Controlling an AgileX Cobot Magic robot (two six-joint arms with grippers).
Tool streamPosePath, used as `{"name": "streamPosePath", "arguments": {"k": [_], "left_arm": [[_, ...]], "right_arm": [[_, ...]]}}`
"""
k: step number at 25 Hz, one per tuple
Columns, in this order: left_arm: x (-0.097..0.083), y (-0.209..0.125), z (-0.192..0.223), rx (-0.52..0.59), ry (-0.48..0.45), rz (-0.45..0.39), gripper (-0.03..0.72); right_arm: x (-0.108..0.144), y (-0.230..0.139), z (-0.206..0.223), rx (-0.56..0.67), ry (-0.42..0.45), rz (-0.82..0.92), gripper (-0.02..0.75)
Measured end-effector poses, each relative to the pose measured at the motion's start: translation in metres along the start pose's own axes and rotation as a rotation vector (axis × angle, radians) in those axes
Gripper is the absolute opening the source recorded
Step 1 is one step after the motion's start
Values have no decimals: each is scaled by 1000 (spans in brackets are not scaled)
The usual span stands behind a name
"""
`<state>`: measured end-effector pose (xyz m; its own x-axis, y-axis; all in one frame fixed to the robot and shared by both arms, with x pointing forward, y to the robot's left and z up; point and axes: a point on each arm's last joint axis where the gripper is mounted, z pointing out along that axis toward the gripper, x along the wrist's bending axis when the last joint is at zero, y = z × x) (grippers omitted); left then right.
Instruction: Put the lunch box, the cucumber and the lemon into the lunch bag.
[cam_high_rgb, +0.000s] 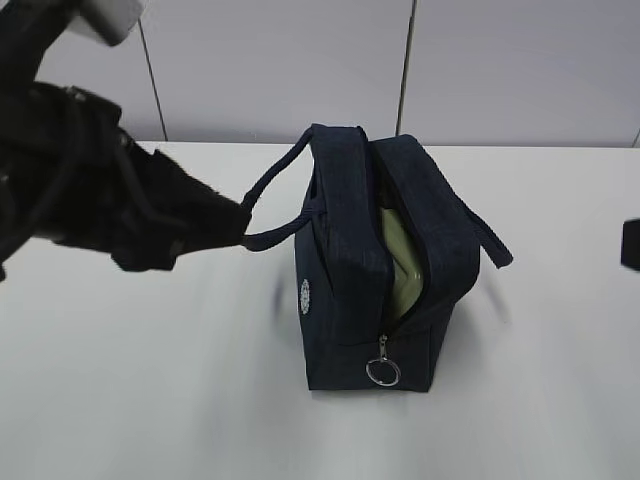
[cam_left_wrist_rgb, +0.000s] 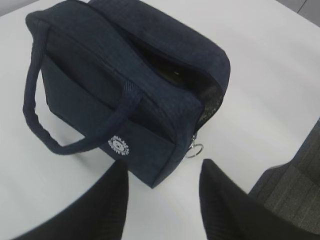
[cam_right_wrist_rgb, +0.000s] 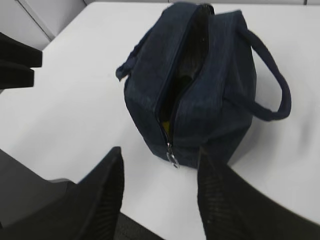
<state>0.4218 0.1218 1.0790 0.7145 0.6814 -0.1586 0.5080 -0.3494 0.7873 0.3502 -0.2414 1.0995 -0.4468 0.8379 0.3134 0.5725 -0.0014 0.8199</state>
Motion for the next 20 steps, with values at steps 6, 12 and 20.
{"name": "streamPosePath", "arguments": {"k": [6, 12, 20], "left_arm": [[1, -20, 2, 39, -8, -43, 321], [0, -18, -1, 9, -13, -65, 321], [0, -18, -1, 8, -15, -71, 321]], "right_arm": [[-9, -31, 15, 111, 6, 9, 363], [-6, -44, 26, 174, 120, -25, 386], [-5, -39, 33, 143, 166, 44, 351]]}}
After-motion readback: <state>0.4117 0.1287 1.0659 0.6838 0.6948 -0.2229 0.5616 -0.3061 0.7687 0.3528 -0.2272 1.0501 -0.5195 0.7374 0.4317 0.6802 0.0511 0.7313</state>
